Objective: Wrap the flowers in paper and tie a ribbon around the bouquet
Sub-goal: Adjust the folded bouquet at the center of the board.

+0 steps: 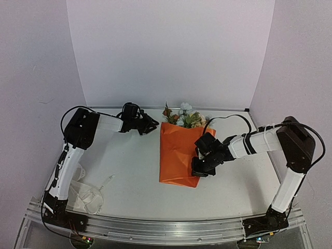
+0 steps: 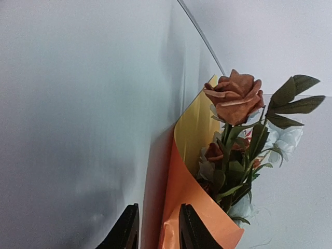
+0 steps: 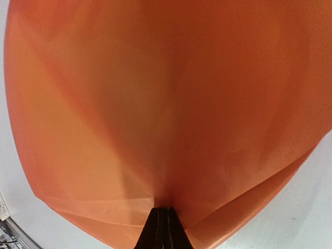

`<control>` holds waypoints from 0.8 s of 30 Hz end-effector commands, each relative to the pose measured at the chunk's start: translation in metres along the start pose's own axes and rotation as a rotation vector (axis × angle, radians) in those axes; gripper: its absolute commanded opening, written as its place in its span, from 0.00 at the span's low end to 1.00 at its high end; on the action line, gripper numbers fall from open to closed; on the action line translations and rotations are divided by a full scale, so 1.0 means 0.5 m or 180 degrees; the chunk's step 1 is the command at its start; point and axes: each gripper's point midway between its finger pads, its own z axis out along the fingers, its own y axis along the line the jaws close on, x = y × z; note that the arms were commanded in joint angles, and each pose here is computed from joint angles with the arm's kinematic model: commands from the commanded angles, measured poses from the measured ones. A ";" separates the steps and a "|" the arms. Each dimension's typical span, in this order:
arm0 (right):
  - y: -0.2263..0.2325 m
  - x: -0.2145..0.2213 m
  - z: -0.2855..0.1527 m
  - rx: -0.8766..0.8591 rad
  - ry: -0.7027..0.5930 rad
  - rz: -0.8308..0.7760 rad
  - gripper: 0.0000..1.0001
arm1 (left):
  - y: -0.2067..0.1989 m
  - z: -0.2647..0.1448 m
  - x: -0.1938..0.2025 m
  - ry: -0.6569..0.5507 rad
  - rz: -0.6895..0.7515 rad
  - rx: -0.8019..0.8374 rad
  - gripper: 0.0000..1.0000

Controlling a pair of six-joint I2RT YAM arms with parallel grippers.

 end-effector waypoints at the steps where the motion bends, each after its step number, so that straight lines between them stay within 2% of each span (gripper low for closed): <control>1: 0.010 -0.054 -0.090 0.0112 -0.0358 0.0109 0.17 | -0.122 -0.111 -0.012 -0.0056 0.0547 0.0031 0.30; 7: -0.007 -0.103 -0.153 0.0161 -0.0743 0.0359 0.53 | -0.099 -0.173 0.066 0.0215 0.0566 -0.0067 0.30; 14: -0.055 -0.130 -0.132 0.0229 -0.0723 0.0523 0.87 | -0.101 -0.204 0.150 0.0504 0.0622 -0.0059 0.30; 17: -0.059 -0.149 -0.113 0.0172 -0.0698 0.0595 0.92 | -0.110 -0.199 0.181 0.0636 0.0660 -0.0017 0.30; 24: -0.076 -0.170 -0.067 0.0056 -0.0636 0.0816 0.92 | -0.166 -0.176 0.302 0.1174 0.0810 0.0267 0.28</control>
